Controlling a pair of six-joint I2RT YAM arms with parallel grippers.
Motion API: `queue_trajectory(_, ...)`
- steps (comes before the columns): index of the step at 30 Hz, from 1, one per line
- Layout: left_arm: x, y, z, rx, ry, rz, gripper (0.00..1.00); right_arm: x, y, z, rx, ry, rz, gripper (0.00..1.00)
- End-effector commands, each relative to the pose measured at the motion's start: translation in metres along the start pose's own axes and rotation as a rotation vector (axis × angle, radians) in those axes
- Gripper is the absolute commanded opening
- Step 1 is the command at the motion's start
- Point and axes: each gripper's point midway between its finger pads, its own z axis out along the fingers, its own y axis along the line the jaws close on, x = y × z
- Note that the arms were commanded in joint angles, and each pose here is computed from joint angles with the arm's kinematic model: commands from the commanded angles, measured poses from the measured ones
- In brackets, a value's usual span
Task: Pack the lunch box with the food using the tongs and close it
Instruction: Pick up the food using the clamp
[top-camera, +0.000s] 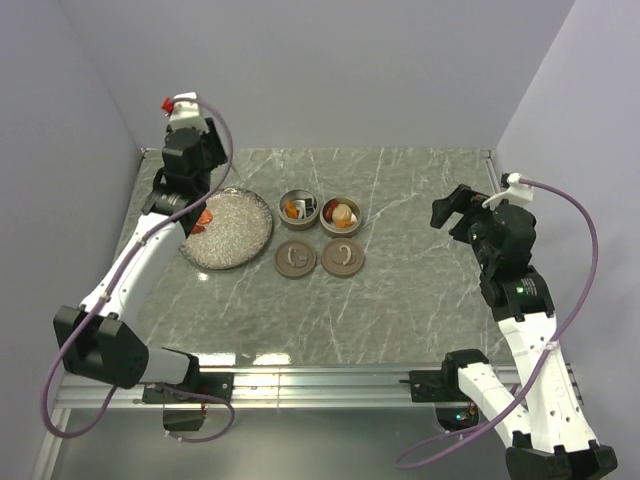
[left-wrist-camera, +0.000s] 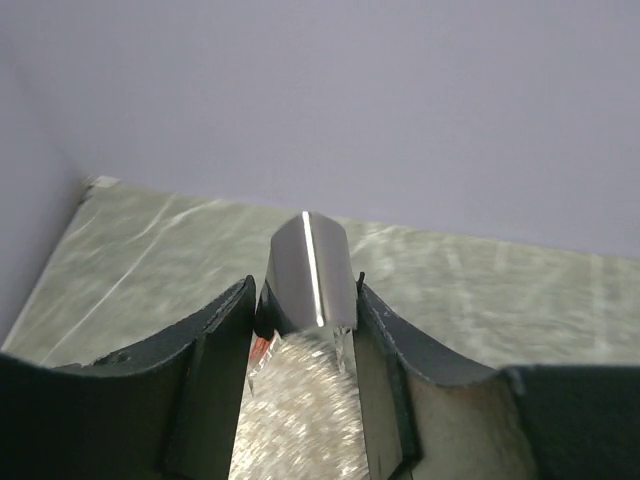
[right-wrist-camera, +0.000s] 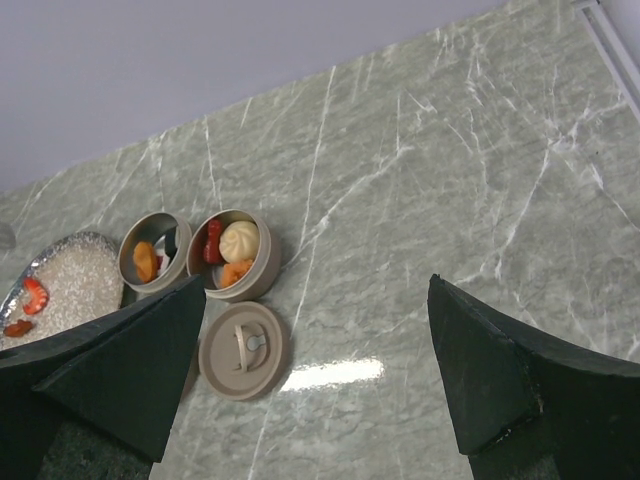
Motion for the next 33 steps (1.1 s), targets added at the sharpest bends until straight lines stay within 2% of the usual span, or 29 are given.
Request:
queue_trajectory(1,0.016,0.042,-0.014,-0.174,0.021,-0.043,0.49,-0.009,0.007,0.005,-0.027,-0.036,0.009,0.99)
queue_trajectory(5,0.033,0.072,-0.021,-0.343,0.025,-0.063,0.49,-0.010,0.010,0.009,-0.040,-0.030,0.007,0.99)
queue_trajectory(10,0.044,0.099,-0.030,-0.460,0.000,-0.116,0.48,-0.012,0.011,0.009,-0.041,-0.030,0.004,0.99)
queue_trajectory(19,0.059,0.129,-0.027,-0.514,-0.045,-0.219,0.49,-0.010,0.010,0.006,-0.044,-0.029,-0.002,0.99)
queue_trajectory(28,0.070,0.138,-0.015,-0.557,-0.029,-0.220,0.49,-0.013,0.009,0.004,-0.036,-0.035,-0.011,0.99)
queue_trajectory(33,0.070,0.147,-0.026,-0.610,-0.026,-0.219,0.47,-0.012,0.009,0.005,-0.036,-0.034,-0.007,0.99)
